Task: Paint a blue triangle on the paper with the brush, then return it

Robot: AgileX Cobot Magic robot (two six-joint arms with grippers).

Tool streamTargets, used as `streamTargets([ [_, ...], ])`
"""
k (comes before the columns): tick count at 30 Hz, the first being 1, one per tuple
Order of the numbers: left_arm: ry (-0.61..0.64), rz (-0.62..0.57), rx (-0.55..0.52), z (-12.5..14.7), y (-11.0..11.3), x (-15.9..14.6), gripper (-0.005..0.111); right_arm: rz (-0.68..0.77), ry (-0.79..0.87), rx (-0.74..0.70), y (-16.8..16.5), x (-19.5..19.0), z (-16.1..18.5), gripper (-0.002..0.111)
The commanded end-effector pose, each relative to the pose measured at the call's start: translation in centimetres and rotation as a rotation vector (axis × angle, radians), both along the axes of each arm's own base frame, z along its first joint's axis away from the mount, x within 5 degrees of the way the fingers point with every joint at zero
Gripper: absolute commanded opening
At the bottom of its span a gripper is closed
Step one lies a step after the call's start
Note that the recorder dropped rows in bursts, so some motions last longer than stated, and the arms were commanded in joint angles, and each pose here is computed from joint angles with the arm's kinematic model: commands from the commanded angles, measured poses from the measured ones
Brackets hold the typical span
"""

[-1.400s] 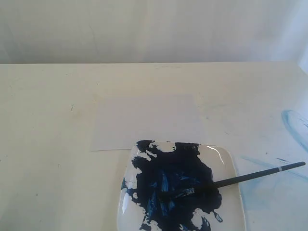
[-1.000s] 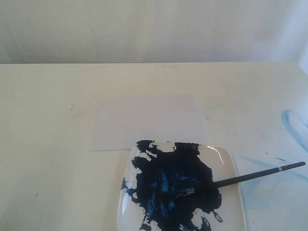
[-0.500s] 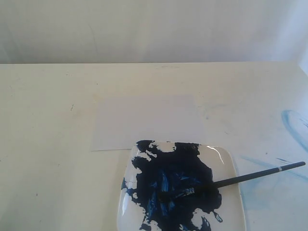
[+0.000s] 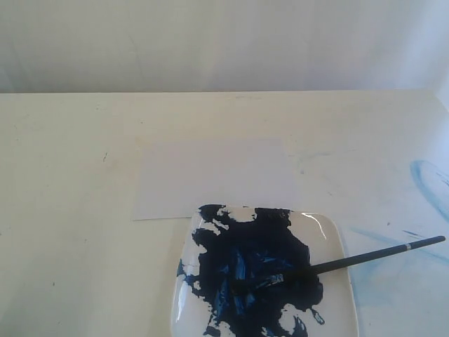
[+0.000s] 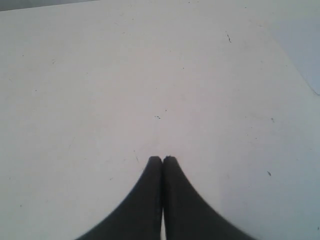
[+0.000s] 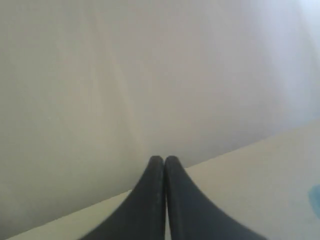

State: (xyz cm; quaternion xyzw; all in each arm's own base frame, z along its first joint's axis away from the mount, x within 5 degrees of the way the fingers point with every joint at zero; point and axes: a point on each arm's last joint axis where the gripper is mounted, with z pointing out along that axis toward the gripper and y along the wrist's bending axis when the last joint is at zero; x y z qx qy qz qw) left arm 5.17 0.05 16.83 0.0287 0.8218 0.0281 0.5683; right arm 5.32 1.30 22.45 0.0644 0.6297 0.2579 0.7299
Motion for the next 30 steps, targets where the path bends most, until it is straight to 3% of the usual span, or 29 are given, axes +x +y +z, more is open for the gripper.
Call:
streamTargets([
  [1, 0.001, 0.002, 0.005, -0.2, 0.0, 0.0, 0.000, 0.012, 0.156, 0.077, -0.1, -0.1, 1.1, 0.000],
  [8, 0.001, 0.002, 0.005, -0.2, 0.0, 0.0, 0.000, -0.001, 0.437, 0.046, 0.6, 2.4, 4.8, 0.000],
  [19, 0.001, 0.002, 0.005, -0.2, 0.0, 0.0, 0.000, 0.009, 0.956, 0.235, 2.8, 7.5, 0.7, 0.000],
  [25, 0.001, 0.002, 0.005, -0.2, 0.0, 0.0, 0.000, -0.010, 1.077, 0.341, 3.5, 8.6, -0.7, 0.001],
  [30, 0.001, 0.002, 0.005, -0.2, 0.0, 0.0, 0.000, -0.029, 1.106, 0.409, 3.7, 9.4, -1.3, 0.015],
])
